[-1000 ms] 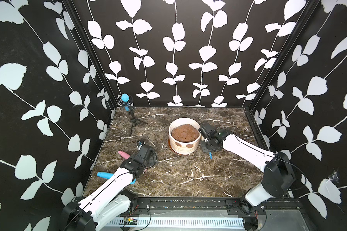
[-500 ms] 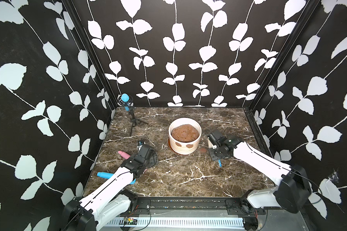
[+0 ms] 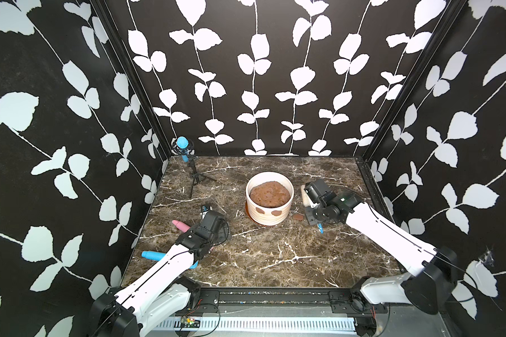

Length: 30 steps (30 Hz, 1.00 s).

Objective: Scrub the dried mud off the ceramic pot
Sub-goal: Brush off the soil from the pot, then adjust the brush.

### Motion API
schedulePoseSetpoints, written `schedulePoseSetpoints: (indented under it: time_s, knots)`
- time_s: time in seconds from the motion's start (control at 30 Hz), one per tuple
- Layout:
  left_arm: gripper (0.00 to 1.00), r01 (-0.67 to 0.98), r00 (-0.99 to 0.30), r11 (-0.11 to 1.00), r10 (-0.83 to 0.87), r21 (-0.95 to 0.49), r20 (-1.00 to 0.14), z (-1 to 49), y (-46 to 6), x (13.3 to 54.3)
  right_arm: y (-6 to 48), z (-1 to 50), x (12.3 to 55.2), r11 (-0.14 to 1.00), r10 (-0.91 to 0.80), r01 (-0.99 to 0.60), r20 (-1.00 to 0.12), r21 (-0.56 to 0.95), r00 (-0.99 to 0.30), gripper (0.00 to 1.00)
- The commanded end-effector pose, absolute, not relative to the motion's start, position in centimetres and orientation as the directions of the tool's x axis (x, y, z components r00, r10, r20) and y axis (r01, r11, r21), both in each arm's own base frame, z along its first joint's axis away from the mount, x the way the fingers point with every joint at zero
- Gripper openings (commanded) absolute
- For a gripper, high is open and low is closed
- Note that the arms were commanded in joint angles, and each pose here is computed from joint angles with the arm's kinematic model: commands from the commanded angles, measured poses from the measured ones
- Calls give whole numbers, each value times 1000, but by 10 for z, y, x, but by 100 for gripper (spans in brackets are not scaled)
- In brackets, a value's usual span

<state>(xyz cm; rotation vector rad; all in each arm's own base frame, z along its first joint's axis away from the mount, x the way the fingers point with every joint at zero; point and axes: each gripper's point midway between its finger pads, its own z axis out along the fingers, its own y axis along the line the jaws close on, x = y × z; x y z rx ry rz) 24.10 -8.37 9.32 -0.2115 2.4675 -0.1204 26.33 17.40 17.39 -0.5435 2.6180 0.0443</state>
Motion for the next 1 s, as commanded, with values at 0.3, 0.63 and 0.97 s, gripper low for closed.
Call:
schedulePoseSetpoints:
  time_s: [0.3,0.63,0.97]
  knots:
    - [98,49,-780,968,-116,-245,-615,101,-118,246,199,187,238,477,-834,-782,-487,-402,-259,0]
    - [91,509,-707,571,-149,-644,-691,220,-223,227,253,241,213,349,-737,-882,-674,-317,-50,0]
    - [98,626,-720,243,-184,-741,-669,329,-258,207,296,274,202,262,-614,-911,-784,-318,97,0]
